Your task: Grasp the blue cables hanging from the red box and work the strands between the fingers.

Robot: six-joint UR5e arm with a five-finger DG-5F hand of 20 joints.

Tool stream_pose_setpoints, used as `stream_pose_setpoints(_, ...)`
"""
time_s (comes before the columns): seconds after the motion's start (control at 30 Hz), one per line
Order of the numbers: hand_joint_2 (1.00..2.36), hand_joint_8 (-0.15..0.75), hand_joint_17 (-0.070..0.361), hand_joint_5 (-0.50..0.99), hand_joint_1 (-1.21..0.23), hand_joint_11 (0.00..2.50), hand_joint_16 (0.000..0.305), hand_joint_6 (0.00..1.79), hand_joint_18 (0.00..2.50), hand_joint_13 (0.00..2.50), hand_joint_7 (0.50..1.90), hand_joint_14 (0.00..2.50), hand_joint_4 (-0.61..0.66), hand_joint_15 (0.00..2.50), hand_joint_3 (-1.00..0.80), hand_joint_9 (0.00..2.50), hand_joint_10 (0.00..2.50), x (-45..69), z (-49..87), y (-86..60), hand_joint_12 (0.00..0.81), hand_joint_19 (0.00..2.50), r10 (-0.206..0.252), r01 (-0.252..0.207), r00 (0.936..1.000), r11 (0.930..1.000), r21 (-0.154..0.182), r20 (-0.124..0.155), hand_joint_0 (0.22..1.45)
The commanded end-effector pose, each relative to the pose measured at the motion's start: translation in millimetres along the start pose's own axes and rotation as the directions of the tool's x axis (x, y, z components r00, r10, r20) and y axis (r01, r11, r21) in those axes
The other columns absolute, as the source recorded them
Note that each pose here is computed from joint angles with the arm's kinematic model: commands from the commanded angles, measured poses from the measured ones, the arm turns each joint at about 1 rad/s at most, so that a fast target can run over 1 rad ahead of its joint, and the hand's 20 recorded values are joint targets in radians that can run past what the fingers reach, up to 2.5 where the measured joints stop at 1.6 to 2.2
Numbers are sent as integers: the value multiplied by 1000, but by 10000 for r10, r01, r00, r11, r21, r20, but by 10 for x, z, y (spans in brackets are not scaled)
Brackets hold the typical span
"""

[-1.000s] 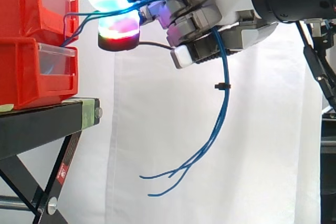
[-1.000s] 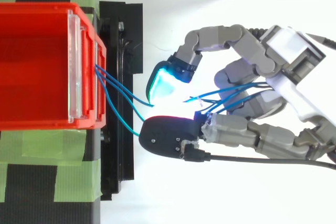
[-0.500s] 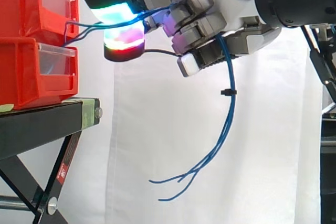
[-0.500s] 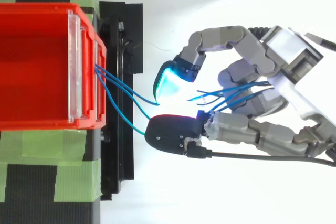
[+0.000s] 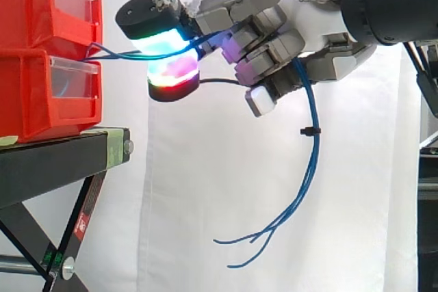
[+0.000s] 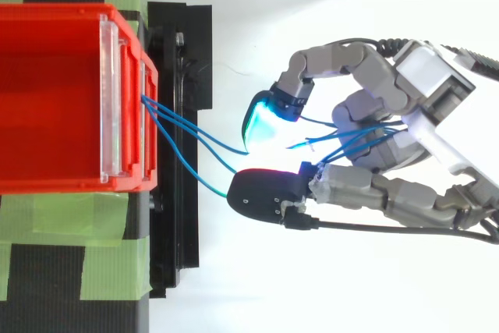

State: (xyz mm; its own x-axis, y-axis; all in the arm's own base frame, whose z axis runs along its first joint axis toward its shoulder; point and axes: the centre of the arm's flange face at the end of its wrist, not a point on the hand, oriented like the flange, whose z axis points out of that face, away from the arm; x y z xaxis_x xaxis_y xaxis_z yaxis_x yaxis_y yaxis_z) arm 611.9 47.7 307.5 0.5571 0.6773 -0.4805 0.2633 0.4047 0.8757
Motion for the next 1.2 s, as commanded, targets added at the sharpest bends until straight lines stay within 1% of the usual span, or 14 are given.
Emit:
stream_pose_setpoints(0.0,1001,445,178,19,-751,2500,238,1325,2500,2057,1092,2500,230,1811,175,1770,2500,-5,2,-7,688,718,-28,28,10000,10000,16,0,1085)
stream_pose_setpoints(0.57,1001,445,178,19,-750,2500,238,1325,2500,2057,1091,2500,230,1811,162,1770,2500,1,-5,-4,688,718,-28,28,10000,10000,8,-13,1087)
stream_pose_setpoints(1.17,1000,445,178,28,-752,2500,238,1331,2500,2057,1070,2500,231,1811,189,1770,2500,3,-5,-3,688,718,-28,28,10000,10000,0,-26,1083)
